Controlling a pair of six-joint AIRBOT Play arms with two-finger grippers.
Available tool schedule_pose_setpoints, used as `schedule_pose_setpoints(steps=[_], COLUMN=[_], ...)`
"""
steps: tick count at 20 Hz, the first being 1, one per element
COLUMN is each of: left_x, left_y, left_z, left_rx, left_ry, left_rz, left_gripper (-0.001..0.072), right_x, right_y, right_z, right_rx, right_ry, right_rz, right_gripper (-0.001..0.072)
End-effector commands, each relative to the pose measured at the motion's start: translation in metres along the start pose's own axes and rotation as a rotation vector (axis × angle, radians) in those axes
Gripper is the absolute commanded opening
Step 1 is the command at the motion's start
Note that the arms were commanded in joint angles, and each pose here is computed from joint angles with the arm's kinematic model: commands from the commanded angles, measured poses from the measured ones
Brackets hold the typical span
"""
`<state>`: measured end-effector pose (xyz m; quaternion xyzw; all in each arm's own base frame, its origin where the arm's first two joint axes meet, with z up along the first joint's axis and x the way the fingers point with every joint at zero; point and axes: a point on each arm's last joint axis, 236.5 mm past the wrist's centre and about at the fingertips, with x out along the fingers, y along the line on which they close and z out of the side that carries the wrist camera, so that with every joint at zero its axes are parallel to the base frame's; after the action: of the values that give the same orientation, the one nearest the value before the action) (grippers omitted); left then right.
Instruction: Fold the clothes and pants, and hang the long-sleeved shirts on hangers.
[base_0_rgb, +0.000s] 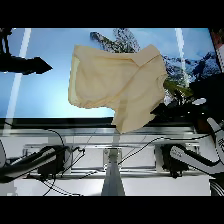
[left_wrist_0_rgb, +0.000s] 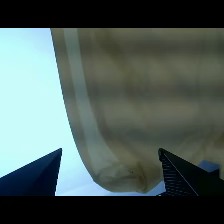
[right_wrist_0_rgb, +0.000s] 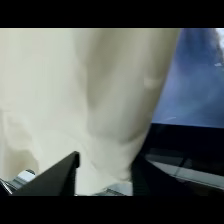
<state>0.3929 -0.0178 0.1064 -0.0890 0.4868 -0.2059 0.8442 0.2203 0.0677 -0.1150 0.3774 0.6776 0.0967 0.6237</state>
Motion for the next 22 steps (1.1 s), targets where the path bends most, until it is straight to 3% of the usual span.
schedule_pose_setpoints(steps=[1,2,6,11,16,22], left_x=[0.002,0.003,0.020,0.048,0.108,0.151], left_y=[0.001,0.002,0.011,0.012,-0.009,-0.057], left_z=[-0.001,-0.001,-0.009,-0.024,-0.092,-0.156], left_rx=[-0.003,-0.006,-0.059,-0.146,-0.263,-0.082], left_ry=[0.004,0.008,0.053,0.130,0.257,0.429], left_rz=[-0.001,-0.003,-0.019,-0.099,-0.238,-0.366], left_gripper=[0.0696,0.0696,0.0696,0.0696,0.0696,0.0696], right_x=[0.005,0.005,-0.015,-0.065,-0.071,-0.072], right_y=[0.002,0.005,0.022,0.053,0.056,0.055], right_z=[0.004,0.005,0.039,0.106,0.113,0.116], right_rx=[0.036,0.010,-0.116,-0.232,-0.246,-0.245], right_ry=[-0.007,-0.012,-0.096,-0.294,-0.316,-0.326], right_rz=[0.027,0.038,0.043,0.017,0.009,0.006], right_gripper=[0.0304,0.0302,0.0012,0.0012,0.0013,0.0013])
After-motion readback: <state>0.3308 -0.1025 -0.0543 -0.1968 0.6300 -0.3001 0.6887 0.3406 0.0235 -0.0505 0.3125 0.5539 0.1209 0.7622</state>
